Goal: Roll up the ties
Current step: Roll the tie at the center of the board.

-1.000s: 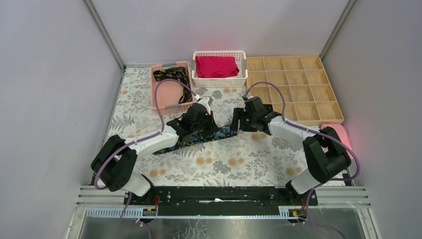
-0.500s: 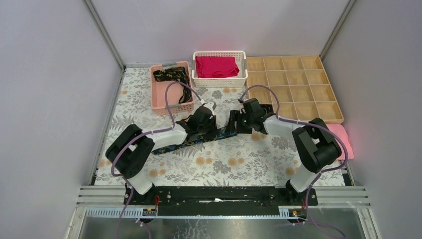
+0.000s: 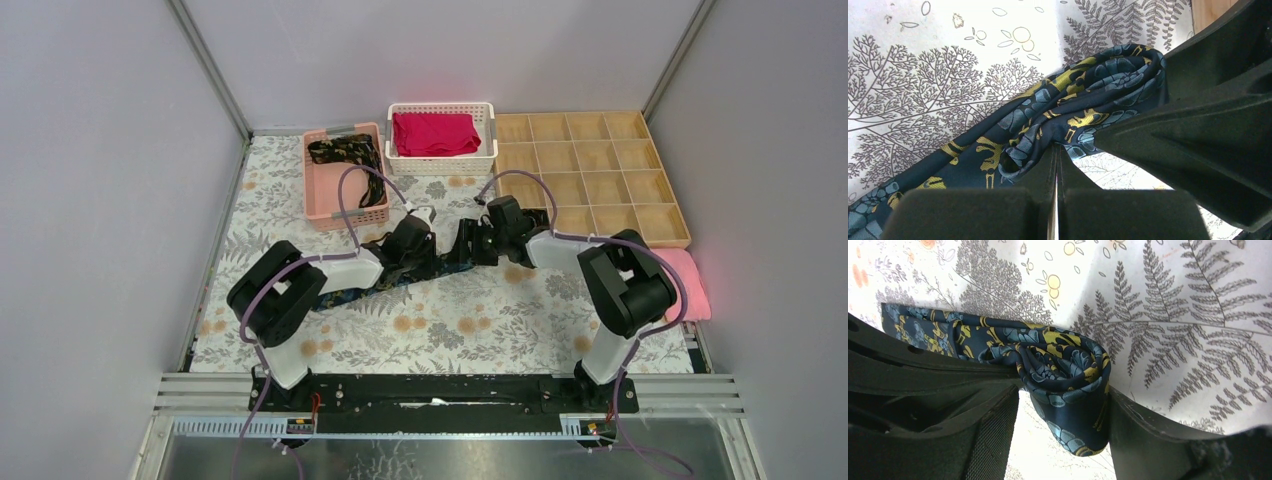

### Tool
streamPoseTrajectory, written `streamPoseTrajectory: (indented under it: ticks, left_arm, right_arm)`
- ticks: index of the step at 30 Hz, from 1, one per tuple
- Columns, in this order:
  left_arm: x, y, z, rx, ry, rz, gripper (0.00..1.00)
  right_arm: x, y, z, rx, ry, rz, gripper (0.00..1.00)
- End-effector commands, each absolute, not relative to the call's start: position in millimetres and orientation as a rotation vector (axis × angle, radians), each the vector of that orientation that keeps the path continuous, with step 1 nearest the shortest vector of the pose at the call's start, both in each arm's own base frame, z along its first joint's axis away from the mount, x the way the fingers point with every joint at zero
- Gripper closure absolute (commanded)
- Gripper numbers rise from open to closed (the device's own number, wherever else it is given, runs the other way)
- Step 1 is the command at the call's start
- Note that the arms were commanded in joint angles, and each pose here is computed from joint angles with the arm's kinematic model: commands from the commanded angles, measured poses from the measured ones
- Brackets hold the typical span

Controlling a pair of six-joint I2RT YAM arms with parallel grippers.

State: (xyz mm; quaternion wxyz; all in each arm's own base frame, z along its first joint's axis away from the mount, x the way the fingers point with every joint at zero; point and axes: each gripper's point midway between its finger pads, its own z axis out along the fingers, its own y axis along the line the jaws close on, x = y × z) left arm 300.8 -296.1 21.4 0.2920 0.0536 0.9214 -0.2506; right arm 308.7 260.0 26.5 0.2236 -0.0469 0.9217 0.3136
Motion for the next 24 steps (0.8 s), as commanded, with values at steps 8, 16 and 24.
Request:
streamPoseTrajectory:
  ticks: [8,16,24]
  left_arm:
    - [309,-282,4,0.141,2.466,-0.582,1.0]
    - [307,-285,5,0.144,2.466,-0.615,1.0]
    - [306,-285,34,0.138,2.409,-0.665,1.0]
  right_arm:
    - [302,259,8,-0.099,2.614,0.87,0.78]
    - [314,255,21,-0.094,2.599,0.788,0.96]
    - [310,257,31,-0.259,2.627,0.46,1.0]
